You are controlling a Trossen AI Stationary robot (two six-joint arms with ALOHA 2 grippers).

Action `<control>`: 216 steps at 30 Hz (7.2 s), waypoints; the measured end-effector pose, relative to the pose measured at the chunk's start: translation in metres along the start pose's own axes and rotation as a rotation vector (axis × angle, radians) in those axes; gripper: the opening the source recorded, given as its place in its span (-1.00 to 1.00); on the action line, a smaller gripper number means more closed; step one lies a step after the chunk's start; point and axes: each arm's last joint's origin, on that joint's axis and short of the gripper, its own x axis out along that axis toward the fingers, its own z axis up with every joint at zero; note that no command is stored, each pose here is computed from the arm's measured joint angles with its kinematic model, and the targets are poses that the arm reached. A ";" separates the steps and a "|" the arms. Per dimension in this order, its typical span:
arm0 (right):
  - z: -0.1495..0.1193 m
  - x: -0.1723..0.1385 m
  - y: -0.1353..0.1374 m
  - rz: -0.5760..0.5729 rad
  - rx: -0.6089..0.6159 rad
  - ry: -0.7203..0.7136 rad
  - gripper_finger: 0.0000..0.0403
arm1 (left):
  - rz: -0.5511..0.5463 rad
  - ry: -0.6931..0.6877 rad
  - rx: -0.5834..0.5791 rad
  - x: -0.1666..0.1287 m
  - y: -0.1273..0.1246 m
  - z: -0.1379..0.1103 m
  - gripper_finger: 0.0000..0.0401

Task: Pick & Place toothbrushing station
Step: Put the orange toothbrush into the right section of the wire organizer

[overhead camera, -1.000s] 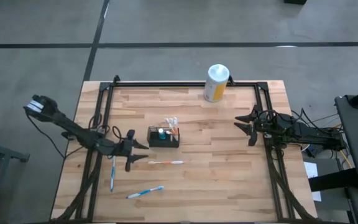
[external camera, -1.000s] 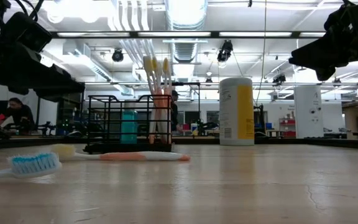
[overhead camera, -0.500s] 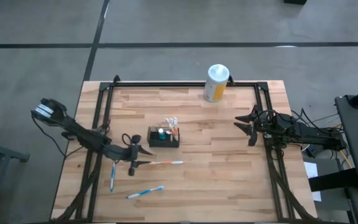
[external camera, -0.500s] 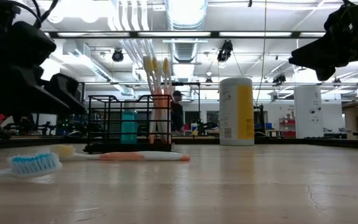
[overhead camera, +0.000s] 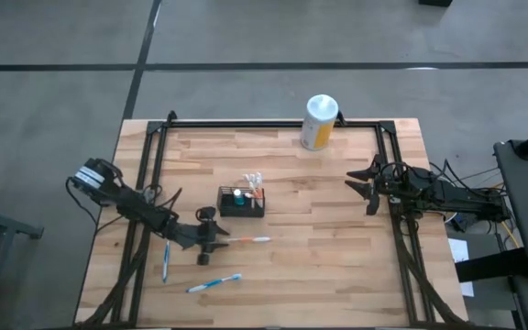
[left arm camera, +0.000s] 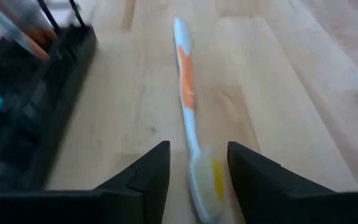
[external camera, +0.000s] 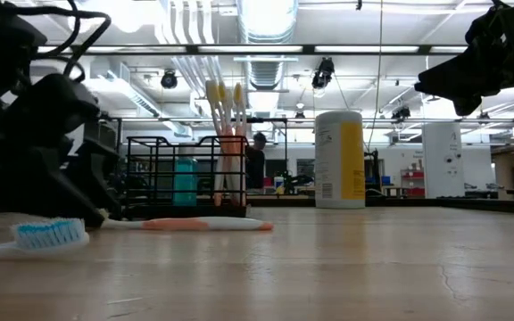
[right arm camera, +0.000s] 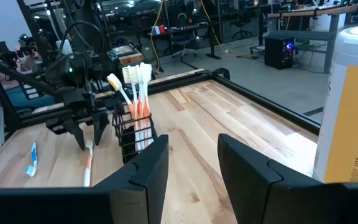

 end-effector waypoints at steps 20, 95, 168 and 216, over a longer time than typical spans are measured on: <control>0.000 0.000 0.000 0.000 0.000 0.000 -0.34 | -0.007 0.050 -0.036 -0.006 -0.002 -0.016 -0.24; 0.000 0.000 0.000 0.000 0.000 0.000 -0.34 | 0.111 0.720 -0.058 -0.138 0.012 0.276 -0.86; 0.000 0.000 0.000 0.000 0.000 0.000 -0.34 | 0.236 -0.334 0.166 -0.107 0.038 0.232 -0.79; 0.045 0.013 0.011 0.128 0.415 -0.388 -0.34 | 0.259 -0.362 -0.098 -0.108 0.043 0.230 -0.80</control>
